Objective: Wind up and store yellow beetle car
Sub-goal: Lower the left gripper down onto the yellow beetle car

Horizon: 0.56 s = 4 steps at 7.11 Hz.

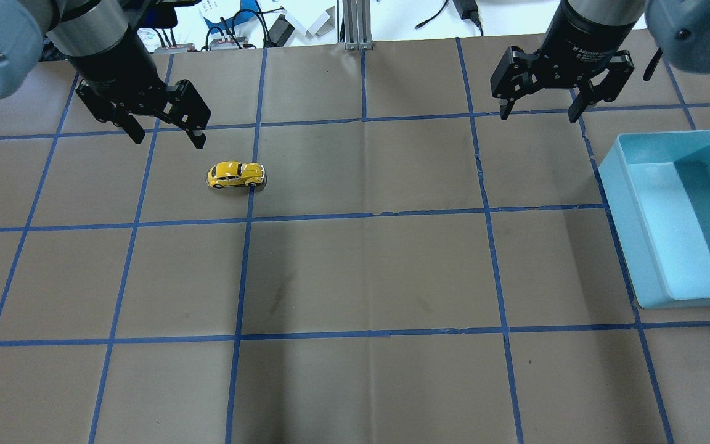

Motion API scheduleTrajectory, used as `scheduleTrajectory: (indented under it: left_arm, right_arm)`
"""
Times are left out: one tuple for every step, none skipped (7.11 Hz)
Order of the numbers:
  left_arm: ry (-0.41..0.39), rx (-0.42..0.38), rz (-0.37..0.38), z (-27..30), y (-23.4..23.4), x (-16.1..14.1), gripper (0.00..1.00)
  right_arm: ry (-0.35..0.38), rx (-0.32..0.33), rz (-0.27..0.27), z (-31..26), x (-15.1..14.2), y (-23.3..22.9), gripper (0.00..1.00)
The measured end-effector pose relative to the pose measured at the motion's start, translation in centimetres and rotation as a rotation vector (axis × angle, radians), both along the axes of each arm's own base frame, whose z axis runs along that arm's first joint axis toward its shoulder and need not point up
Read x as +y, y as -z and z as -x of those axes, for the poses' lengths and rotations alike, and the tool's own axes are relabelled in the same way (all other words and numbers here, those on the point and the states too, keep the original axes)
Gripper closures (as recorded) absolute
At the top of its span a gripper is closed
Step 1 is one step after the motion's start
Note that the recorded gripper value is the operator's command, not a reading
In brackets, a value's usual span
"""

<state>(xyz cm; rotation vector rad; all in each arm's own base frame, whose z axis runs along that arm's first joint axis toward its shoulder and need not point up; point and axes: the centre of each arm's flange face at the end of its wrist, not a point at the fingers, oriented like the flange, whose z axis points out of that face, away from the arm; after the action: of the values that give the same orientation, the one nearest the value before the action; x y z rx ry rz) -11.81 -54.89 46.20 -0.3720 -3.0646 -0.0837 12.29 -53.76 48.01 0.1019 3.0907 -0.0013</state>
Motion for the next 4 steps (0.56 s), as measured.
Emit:
scheduleTrajectory:
  left_arm:
    - [0.088, 0.015, 0.013, 1.0, 1.5, -1.3, 0.0]
    - [0.183, 0.022, 0.017, 2.1, 3.4, -2.5, 0.0]
    - [0.279, 0.029, 0.016, 2.9, 5.8, -4.0, 0.0]
    - [0.384, 0.035, 0.013, 3.5, 8.0, -5.2, 0.0]
  right_arm:
    - [0.0, 0.0, -0.001, 0.0, 0.0, 0.0, 0.0]
    - [0.001, 0.0, -0.002, 0.0, 0.0, 0.1, 0.0]
    - [0.0, 0.0, -0.004, 0.0, 0.0, 0.2, 0.0]
    - [0.0, 0.0, -0.004, 0.0, 0.0, 0.2, 0.0]
